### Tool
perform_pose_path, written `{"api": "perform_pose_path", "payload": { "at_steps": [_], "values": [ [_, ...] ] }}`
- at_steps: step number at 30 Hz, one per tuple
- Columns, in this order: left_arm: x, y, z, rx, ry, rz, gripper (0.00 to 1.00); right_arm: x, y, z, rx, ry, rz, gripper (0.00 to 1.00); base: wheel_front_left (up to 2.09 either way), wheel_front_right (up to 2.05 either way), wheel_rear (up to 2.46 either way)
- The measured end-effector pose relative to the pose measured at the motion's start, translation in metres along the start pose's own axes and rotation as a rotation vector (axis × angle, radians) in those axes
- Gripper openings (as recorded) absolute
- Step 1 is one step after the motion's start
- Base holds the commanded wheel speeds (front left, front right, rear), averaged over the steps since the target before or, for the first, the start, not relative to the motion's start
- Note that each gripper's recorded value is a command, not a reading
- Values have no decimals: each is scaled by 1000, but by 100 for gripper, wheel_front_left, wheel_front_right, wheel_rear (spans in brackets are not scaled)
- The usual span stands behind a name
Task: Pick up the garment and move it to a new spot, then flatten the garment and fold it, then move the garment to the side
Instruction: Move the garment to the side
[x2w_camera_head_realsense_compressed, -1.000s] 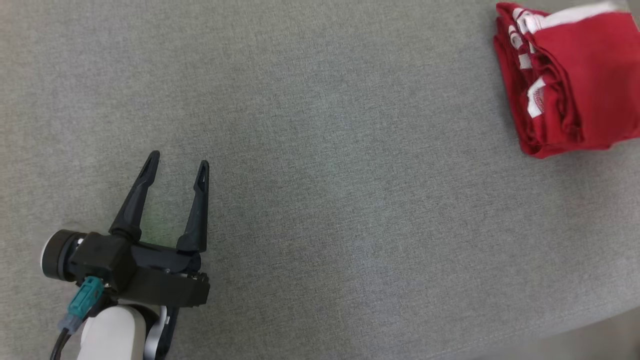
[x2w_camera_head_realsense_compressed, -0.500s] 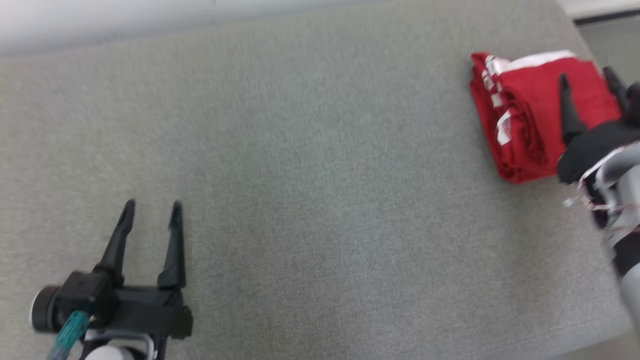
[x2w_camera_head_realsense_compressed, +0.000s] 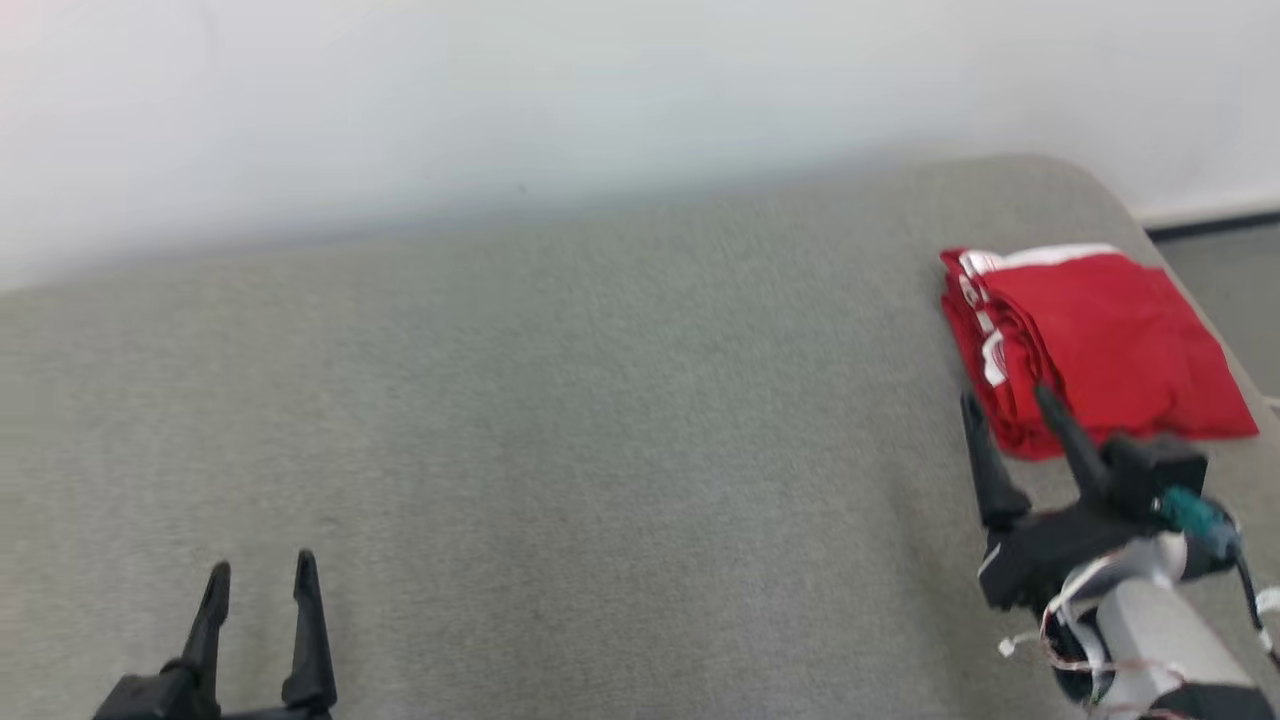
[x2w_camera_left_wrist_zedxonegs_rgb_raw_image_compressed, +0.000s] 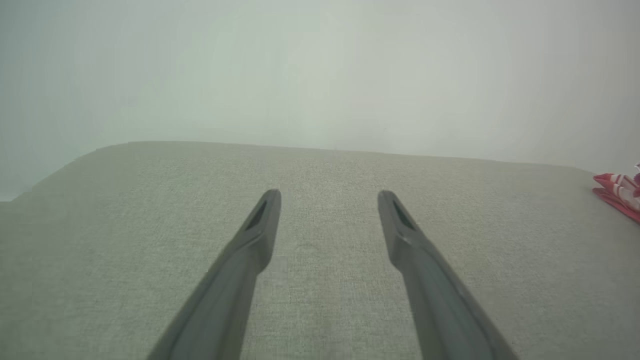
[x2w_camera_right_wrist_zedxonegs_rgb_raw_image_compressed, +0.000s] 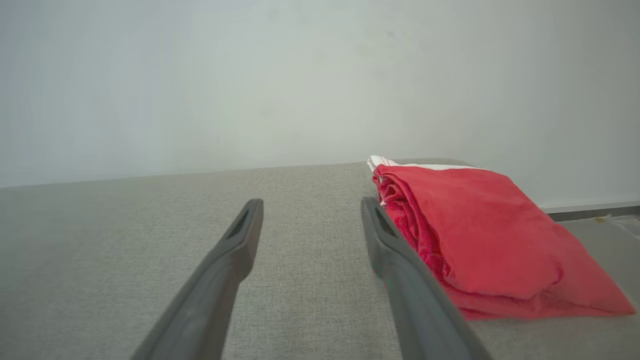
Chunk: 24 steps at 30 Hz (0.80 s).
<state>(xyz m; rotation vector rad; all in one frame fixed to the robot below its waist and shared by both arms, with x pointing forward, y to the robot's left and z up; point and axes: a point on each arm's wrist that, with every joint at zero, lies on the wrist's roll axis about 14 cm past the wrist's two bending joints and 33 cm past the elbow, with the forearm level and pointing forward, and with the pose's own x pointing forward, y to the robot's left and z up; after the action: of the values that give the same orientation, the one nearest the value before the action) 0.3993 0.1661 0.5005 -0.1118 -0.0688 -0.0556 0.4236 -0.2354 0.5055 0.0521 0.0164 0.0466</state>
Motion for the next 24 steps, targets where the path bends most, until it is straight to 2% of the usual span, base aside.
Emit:
{"api": "perform_pose_path", "payload": {
  "at_steps": [6,15,24],
  "values": [
    [-25,17,6,6,-6,52,100,-15,12,8,55,-53,0,100,0,0,0],
    [-48,29,7,-5,-7,92,100,-35,27,6,54,-61,19,100,0,0,0],
    [-53,31,4,-15,3,99,100,-43,35,7,48,-51,31,100,0,0,0]
  ]
}}
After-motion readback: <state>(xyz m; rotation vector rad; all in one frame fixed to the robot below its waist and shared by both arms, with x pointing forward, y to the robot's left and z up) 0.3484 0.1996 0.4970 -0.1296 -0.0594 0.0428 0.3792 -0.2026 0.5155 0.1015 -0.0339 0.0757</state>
